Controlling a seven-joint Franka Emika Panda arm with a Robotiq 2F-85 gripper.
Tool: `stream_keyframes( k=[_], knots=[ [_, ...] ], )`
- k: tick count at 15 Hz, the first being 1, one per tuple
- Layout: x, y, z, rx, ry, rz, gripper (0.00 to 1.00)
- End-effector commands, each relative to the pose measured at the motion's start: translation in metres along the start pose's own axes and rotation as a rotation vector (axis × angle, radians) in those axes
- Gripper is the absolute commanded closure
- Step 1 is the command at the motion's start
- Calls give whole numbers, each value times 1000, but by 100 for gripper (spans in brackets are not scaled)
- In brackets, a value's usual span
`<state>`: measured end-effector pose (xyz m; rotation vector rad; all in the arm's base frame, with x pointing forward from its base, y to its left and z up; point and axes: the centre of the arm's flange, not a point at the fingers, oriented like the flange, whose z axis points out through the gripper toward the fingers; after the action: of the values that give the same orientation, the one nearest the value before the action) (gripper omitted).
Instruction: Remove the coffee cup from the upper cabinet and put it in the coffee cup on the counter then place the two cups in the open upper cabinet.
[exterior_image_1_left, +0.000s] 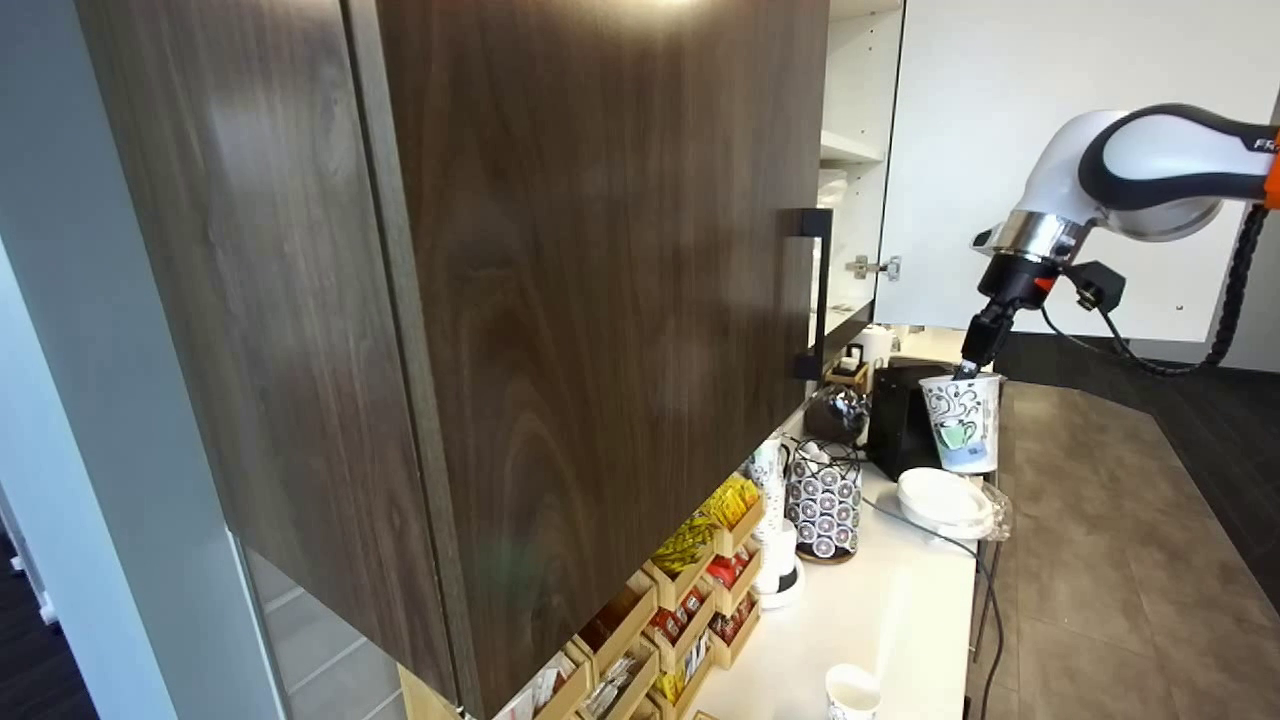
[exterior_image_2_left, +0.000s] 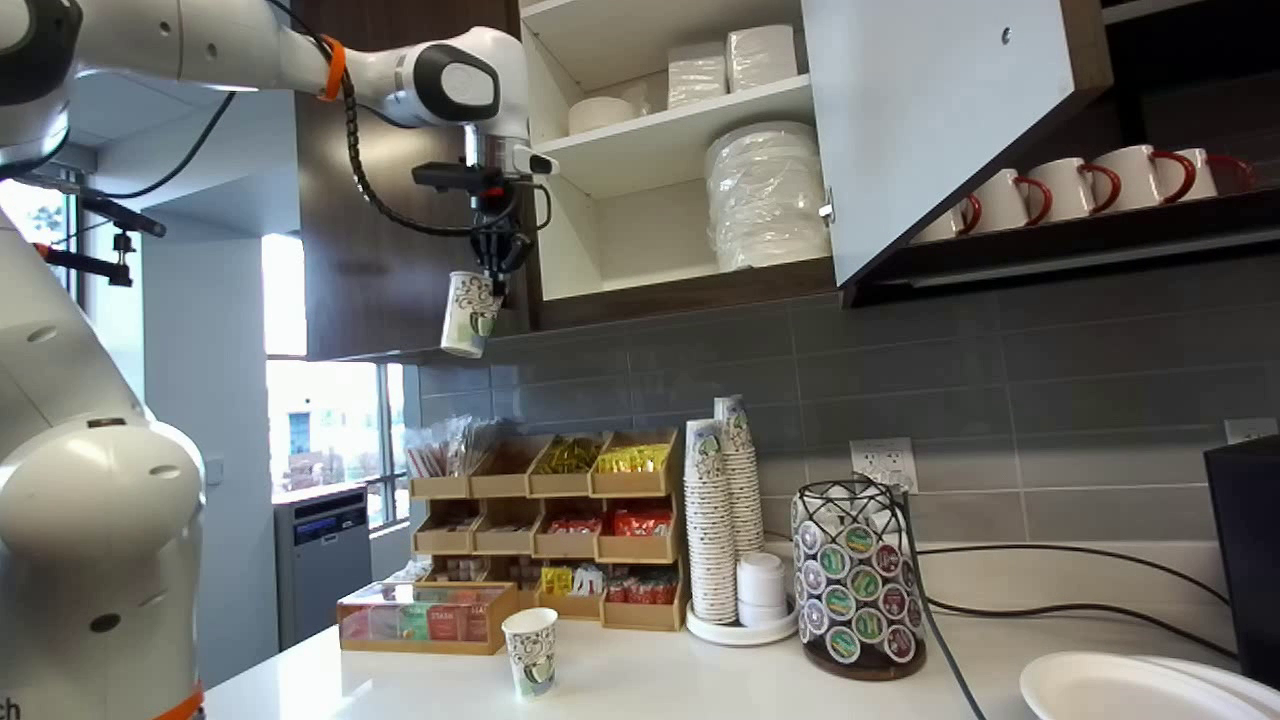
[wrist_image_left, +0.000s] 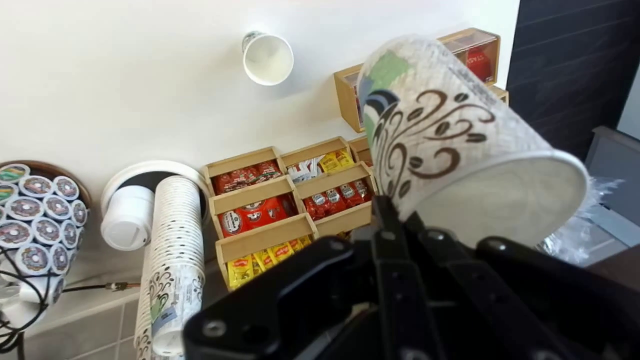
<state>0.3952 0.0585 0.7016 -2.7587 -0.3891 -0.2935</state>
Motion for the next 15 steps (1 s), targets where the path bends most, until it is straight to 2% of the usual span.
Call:
stream_keyframes(
  k=[1,4,7,11,12,13,15],
  knots=[
    [-36,1,58,-33,67,-100,99],
    [-38,6,96,-65,149,-108,99],
    [-40,9,132,-72,177,-93,99],
    [-45,16,174,-83,180,-84,99],
    [-48,17,181,-58,145,-99,99],
    [-38,15,165,-80,157,-88,96],
    [-43,15,176,-72,133,-90,96]
  ],
)
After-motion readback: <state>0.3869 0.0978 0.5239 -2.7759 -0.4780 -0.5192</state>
